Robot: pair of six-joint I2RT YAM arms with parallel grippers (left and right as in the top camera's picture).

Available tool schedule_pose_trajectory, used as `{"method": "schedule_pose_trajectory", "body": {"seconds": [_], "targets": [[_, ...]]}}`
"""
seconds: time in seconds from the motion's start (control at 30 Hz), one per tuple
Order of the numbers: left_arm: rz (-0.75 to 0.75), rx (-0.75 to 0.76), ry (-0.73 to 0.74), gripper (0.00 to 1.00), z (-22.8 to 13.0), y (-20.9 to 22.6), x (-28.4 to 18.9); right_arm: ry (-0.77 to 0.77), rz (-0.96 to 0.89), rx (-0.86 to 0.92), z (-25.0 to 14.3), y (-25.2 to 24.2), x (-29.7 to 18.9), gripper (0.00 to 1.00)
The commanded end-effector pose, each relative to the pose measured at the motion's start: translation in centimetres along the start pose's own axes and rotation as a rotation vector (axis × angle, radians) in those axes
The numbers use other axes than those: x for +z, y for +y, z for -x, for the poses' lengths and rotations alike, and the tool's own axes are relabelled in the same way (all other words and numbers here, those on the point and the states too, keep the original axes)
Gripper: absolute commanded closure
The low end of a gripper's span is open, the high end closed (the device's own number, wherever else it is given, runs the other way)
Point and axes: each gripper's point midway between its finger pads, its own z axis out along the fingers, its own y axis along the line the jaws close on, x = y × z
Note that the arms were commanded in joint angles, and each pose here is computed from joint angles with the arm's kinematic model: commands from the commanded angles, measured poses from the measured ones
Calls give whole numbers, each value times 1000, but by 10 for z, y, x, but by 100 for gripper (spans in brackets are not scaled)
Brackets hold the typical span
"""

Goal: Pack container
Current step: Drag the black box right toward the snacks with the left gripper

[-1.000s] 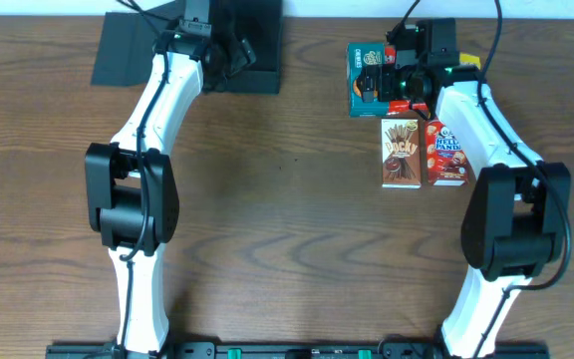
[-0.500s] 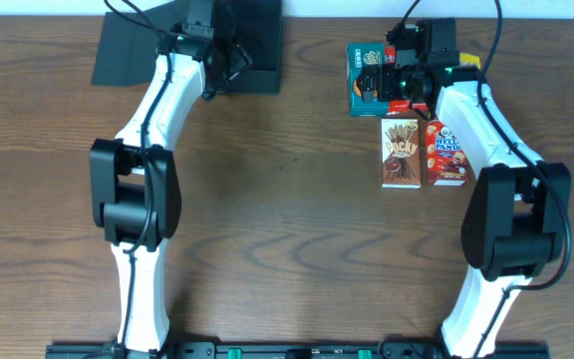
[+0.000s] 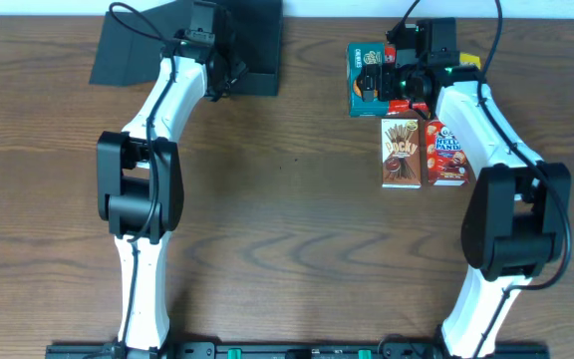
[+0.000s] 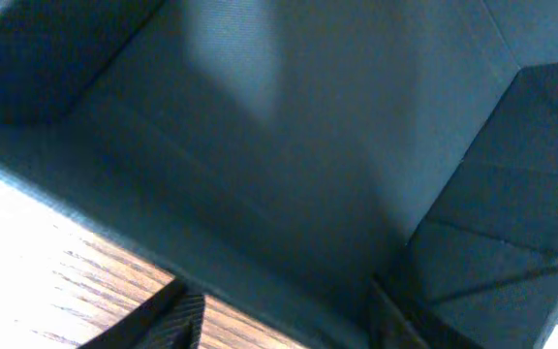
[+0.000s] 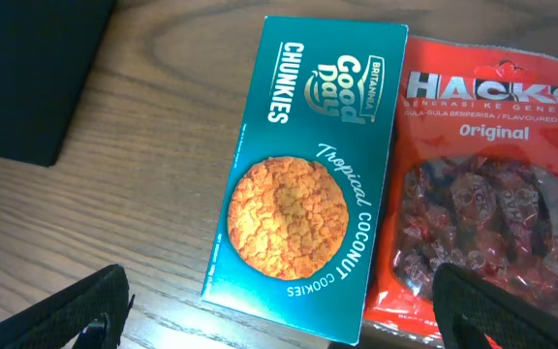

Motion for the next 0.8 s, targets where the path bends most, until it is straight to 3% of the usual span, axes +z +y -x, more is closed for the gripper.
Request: {"method": "schedule_pose_trajectory", "body": {"seconds": [0.0,0.17,0.37,0.57,0.77], "targets": [[35,6,30,52,-4,13,14,-24,-14,-3,9,-10,-6,1],[91,122,76,55,-14,27,12,-24,-44,-31,9,-17,-6,1],[163,263,152,71,-30,47,8,-31,-90,-4,10,-39,-10,1],[260,371,213,78,-41,70,0,-43,-115,65,10,-75,-20,1],[315,400,239,87,-45,82,-7,-55,-67,102,11,-88,-27,1]]}}
